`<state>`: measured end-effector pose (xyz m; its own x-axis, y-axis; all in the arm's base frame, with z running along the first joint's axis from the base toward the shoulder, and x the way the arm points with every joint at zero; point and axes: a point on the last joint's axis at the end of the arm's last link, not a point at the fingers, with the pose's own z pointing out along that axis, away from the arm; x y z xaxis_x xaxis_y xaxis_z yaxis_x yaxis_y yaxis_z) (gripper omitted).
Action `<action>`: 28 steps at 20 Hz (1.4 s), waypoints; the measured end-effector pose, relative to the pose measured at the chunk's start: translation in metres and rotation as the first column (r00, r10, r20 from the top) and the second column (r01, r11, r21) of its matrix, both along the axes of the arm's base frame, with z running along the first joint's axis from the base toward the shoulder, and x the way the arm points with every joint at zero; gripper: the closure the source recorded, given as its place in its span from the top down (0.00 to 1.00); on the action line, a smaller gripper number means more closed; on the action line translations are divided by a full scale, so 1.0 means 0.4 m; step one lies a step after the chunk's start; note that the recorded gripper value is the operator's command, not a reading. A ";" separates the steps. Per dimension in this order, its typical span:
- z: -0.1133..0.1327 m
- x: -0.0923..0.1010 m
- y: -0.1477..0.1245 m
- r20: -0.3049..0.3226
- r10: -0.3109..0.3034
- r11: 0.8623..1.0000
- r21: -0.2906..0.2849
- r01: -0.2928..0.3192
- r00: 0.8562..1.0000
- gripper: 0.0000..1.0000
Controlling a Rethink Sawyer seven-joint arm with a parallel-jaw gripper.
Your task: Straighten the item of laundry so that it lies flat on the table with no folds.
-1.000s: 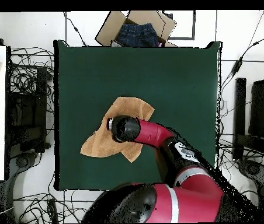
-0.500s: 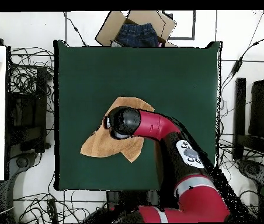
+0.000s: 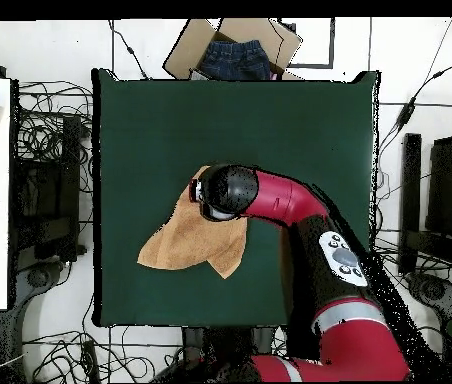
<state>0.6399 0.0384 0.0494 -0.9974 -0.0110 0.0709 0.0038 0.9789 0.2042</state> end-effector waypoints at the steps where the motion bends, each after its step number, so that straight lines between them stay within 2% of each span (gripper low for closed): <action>1: 0.001 0.023 -0.007 0.015 -0.005 1.000 -0.002 0.005 1.000 1.00; 5: -0.016 0.058 -0.022 0.032 -0.017 1.000 0.000 0.017 0.999 1.00; 9: -0.042 0.068 -0.043 0.028 -0.034 0.999 0.008 0.034 0.999 1.00; 20: -0.121 0.037 -0.112 -0.022 -0.087 0.996 0.031 0.088 0.996 1.00; 28: -0.141 0.034 -0.135 -0.030 -0.103 0.994 0.035 0.104 0.994 1.00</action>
